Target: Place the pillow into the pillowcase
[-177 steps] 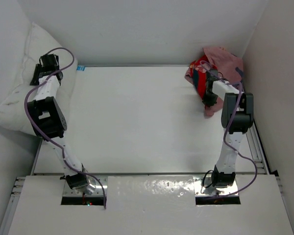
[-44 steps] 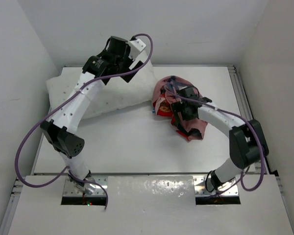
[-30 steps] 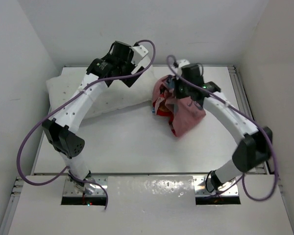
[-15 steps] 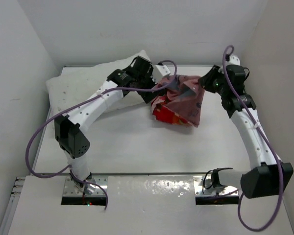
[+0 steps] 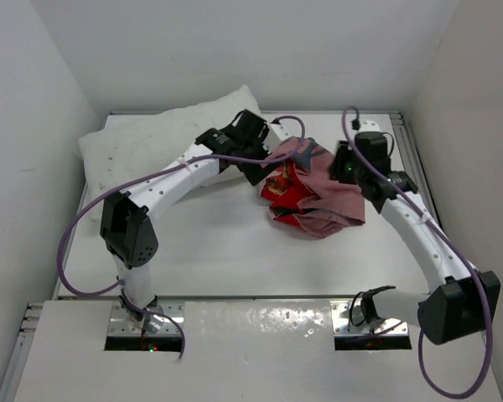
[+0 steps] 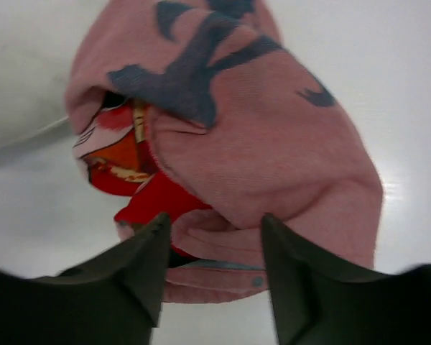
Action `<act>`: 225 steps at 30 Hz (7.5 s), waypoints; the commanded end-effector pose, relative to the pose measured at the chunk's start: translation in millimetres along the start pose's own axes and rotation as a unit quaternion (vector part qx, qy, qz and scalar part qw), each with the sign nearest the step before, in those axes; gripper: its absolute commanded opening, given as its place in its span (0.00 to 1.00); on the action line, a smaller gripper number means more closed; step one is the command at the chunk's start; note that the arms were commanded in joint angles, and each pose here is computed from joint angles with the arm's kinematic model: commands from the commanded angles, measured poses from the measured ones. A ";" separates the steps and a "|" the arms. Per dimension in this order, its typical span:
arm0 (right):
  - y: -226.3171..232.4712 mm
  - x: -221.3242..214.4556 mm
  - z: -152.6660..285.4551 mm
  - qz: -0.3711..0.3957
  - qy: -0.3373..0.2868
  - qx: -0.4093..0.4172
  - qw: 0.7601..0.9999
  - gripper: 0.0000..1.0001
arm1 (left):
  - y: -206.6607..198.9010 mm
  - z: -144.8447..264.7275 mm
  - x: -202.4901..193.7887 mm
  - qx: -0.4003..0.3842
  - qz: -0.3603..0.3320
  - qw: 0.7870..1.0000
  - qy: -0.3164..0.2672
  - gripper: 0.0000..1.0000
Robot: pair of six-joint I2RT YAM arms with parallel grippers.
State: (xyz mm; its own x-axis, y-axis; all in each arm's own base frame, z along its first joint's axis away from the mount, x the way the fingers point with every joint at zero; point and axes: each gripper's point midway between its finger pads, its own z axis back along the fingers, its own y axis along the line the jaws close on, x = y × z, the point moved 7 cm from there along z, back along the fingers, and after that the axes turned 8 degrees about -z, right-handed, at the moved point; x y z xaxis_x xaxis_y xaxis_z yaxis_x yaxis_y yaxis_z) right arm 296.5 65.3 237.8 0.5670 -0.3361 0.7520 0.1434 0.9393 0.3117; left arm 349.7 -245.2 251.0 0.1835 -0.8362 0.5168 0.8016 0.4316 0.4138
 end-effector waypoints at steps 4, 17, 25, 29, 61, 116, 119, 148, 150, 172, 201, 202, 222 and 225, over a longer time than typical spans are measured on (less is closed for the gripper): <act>37.8 -33.5 -28.9 0.107 0.104 0.026 0.988 0.79 | 14.3 17.7 4.0 0.073 0.013 0.997 0.004 0.97; 63.5 -110.1 -72.2 0.249 0.192 0.070 0.947 0.68 | 56.7 45.6 -35.5 0.144 0.059 0.987 0.035 0.98; 32.9 -121.6 -98.6 0.188 0.188 -0.011 0.964 0.30 | 66.1 43.5 -83.3 0.214 0.027 0.969 0.117 1.00; 33.8 -99.3 -94.0 0.143 0.170 -0.011 0.975 0.00 | 79.0 33.5 -111.5 0.238 0.032 0.960 0.143 1.00; 64.9 174.4 -40.9 -0.138 -0.189 0.153 0.960 0.00 | 95.3 131.6 -121.4 0.065 -0.048 0.995 0.064 0.00; 127.7 95.0 -136.5 -0.121 -0.071 0.157 0.978 0.00 | -26.6 89.4 43.9 -0.199 -0.176 0.951 -0.160 0.00; 126.5 93.2 -132.3 -0.116 -0.073 0.155 0.978 0.00 | -35.4 69.1 39.2 -0.205 -0.171 0.953 -0.144 0.00; -17.2 29.6 -47.0 -0.097 0.060 -0.005 0.993 0.72 | -6.6 -52.0 18.8 0.058 -0.008 0.996 -0.064 0.00; -30.9 22.2 -47.9 -0.089 0.059 -0.033 0.994 0.25 | -5.6 -53.8 19.6 0.067 -0.011 0.996 -0.062 0.00; -73.4 2.7 -180.7 -0.017 0.048 -0.110 0.993 0.65 | -16.9 -62.6 13.5 0.060 -0.022 0.997 -0.048 0.00; 69.6 100.6 -63.0 0.102 -0.053 0.006 0.993 0.00 | -65.2 -4.8 73.7 -0.096 -0.099 0.983 -0.123 0.00; 71.4 96.2 -60.1 0.110 -0.044 0.024 0.993 0.00 | -53.9 -6.0 73.5 -0.052 -0.082 0.989 -0.112 0.00; 47.8 -30.0 6.2 0.253 0.114 0.166 0.946 0.00 | 92.1 -61.3 36.2 0.188 0.206 0.954 -0.109 0.00; 26.8 -32.1 -5.6 0.261 0.116 0.072 0.956 0.00 | 108.4 -69.9 24.0 0.192 0.250 0.943 -0.105 0.00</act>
State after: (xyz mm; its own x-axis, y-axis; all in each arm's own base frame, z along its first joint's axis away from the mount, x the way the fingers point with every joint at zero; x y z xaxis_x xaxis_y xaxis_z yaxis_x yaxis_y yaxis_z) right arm 291.0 116.8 233.6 0.6555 0.1623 0.7376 -0.3769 0.9166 0.1334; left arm 440.8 -266.2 224.6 0.3490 -0.6010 0.7190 0.5575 0.7499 0.3562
